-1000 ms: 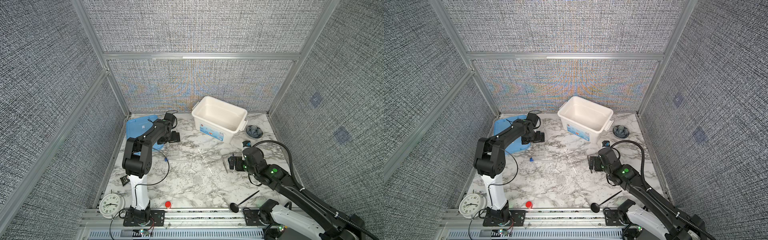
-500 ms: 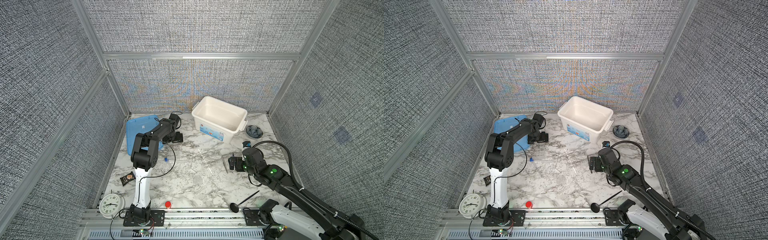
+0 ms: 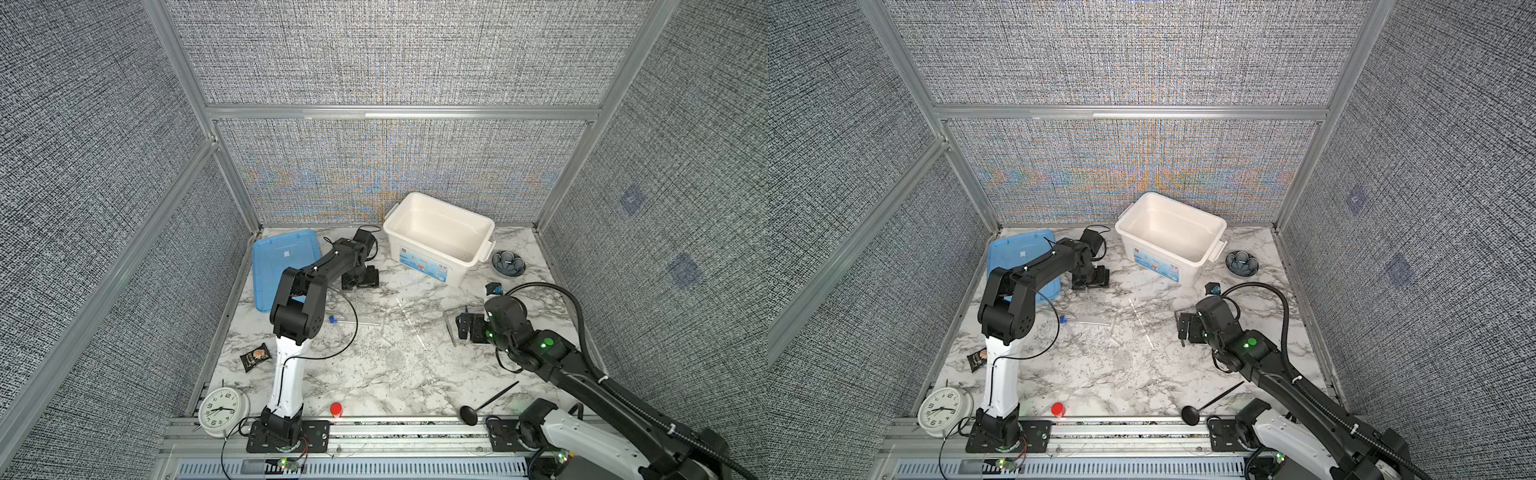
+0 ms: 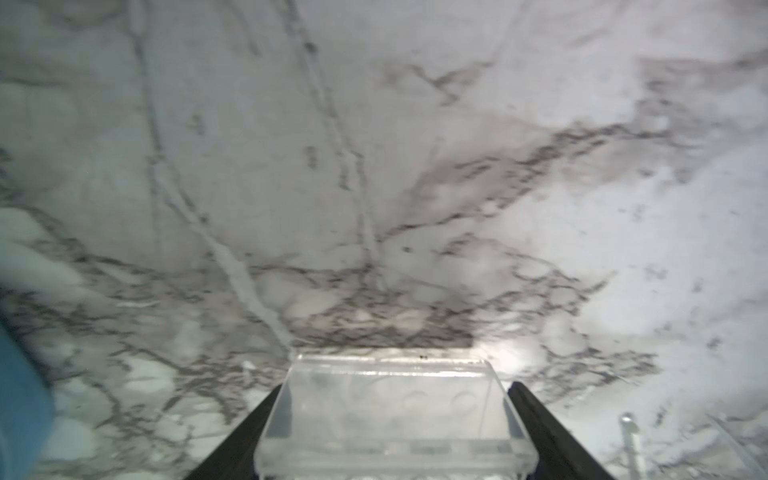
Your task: Organize the chemistry lab equipment
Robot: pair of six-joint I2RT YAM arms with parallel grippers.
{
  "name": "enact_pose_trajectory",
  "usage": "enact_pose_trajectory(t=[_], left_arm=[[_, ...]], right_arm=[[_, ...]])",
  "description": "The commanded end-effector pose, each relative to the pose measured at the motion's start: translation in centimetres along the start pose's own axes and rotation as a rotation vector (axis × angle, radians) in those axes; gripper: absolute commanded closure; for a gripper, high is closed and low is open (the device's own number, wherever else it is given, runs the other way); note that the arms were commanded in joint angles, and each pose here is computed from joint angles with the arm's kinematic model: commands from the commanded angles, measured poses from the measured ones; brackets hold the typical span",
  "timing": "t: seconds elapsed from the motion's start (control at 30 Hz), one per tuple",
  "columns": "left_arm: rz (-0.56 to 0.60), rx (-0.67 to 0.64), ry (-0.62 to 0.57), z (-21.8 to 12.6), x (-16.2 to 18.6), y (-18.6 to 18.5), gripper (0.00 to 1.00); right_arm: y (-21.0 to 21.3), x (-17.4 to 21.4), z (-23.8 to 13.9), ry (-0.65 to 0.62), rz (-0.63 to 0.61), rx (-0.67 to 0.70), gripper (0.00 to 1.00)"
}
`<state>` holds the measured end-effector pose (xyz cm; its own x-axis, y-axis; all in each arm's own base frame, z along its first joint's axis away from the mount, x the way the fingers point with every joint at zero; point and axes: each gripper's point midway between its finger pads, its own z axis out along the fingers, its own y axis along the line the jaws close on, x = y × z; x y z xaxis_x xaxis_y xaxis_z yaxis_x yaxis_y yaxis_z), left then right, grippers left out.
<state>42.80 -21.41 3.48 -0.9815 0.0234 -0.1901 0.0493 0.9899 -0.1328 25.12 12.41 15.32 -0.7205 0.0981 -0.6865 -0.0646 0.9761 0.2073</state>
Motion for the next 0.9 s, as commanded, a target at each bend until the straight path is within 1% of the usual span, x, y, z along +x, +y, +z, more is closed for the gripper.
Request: enact_pose_trajectory(t=[0.0, 0.17, 0.3, 0.5, 0.57, 0.67, 0.73, 0.87], left_arm=[[0.037, 0.014, -0.001, -0.3, 0.3, -1.9, 0.22], [0.115, 0.004, -0.003, 0.0, 0.7, -4.0, 0.22], [0.161, -0.030, 0.001, 0.2, 0.7, -4.5, 0.22], [0.198, -0.063, -0.036, -1.3, -0.7, -4.4, 0.22], [0.201, -0.104, -0.042, -2.1, -1.3, -3.9, 0.21], [0.239, -0.158, -0.034, -2.8, -2.0, -3.4, 0.21], [0.259, -0.170, -0.030, -2.7, -2.3, -3.2, 0.22], [0.298, -0.143, -0.003, -1.6, -2.2, -3.9, 0.22]], right_arm=[[-0.1, -0.4, -0.1, -0.023, 0.029, 0.006, 0.01], [-0.3, 0.0, 0.0, -0.017, 0.066, 0.010, 0.01], [-0.2, 0.2, 0.1, -0.008, 0.074, 0.005, 0.01], [-0.2, 0.4, 0.2, 0.005, 0.080, 0.005, 0.01], [-0.1, 0.4, 0.2, 0.005, 0.082, 0.003, 0.01], [0.1, 0.4, 0.4, 0.013, 0.086, -0.004, 0.01], [0.3, 0.6, 0.6, 0.024, 0.083, -0.011, 0.01], [1.0, 0.8, 1.2, 0.048, 0.065, -0.022, 0.01]])
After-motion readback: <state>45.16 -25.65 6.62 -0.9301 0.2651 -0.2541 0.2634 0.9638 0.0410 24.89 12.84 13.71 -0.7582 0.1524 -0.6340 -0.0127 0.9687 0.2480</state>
